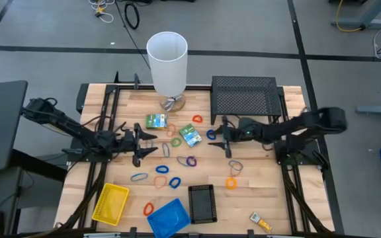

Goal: Pick & Place Office Desk Supplies
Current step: Put the yellow crayon box into the black bin

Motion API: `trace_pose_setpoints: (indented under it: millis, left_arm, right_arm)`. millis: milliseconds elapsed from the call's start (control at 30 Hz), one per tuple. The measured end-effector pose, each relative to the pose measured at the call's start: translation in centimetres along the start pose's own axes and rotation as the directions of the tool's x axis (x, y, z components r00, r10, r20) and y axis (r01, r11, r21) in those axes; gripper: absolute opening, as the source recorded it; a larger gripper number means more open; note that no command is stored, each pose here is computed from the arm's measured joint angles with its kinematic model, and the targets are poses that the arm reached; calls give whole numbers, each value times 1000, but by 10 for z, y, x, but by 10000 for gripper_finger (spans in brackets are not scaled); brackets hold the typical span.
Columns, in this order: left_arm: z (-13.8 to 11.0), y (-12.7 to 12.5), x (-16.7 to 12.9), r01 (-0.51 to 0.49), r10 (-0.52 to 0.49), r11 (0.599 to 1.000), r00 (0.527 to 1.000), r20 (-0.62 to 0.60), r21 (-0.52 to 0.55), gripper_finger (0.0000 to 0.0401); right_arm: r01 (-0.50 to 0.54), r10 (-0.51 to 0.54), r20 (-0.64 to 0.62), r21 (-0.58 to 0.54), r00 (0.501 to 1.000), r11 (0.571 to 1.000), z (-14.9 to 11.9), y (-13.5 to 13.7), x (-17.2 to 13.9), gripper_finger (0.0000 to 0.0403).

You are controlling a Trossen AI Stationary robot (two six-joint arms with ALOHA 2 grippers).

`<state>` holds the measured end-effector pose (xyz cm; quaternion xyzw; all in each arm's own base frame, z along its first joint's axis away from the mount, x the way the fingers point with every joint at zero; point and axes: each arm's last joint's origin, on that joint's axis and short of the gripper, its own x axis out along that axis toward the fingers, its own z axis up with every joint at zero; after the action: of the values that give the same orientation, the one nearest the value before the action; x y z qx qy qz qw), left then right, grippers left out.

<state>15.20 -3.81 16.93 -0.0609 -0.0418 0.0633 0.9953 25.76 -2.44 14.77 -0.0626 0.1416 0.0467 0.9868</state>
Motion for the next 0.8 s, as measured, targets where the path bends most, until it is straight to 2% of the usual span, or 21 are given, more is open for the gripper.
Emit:
trace_pose_setpoints:
  millis: [133, 233, 300, 367, 433, 500, 633, 800]
  left_arm:
    - [0, 0, 1, 11, -11, 1000, 1000, 0, 0, 246]
    - [-2, -1, 1, 29, -29, 999, 1000, -13, 17, 246]
    - [-3, -1, 2, 36, -35, 999, 999, -17, 27, 246]
    - [-3, -2, 3, 37, -36, 998, 999, -20, 56, 246]
    - [1, -4, 5, 39, -39, 996, 999, -8, 82, 246]
    - [5, -6, 8, 54, -54, 994, 999, 0, 97, 246]
    - [6, -7, 10, 73, -72, 988, 997, -12, 133, 246]
    - [9, -6, 11, -17, 16, 970, 1000, 8, 243, 246]
  right_arm:
    - [-70, 71, -49, 28, 996, 997, -13, 9, 22, 189]
    - [-105, 105, -107, 4, 989, 994, -23, 25, 34, 189]
    - [-67, 57, -159, -56, 986, 996, -27, 38, 38, 189]
    - [-10, -30, -237, -167, 971, 986, -30, 51, 41, 189]
    - [43, -133, -297, -289, 946, 956, -31, 63, 43, 189]
    - [65, -193, -321, -369, 927, 927, -28, 71, 45, 189]
    - [106, -264, -326, -432, 908, 896, -18, 70, 53, 189]
    - [71, -292, -329, -546, 898, 835, -3, 62, 64, 189]
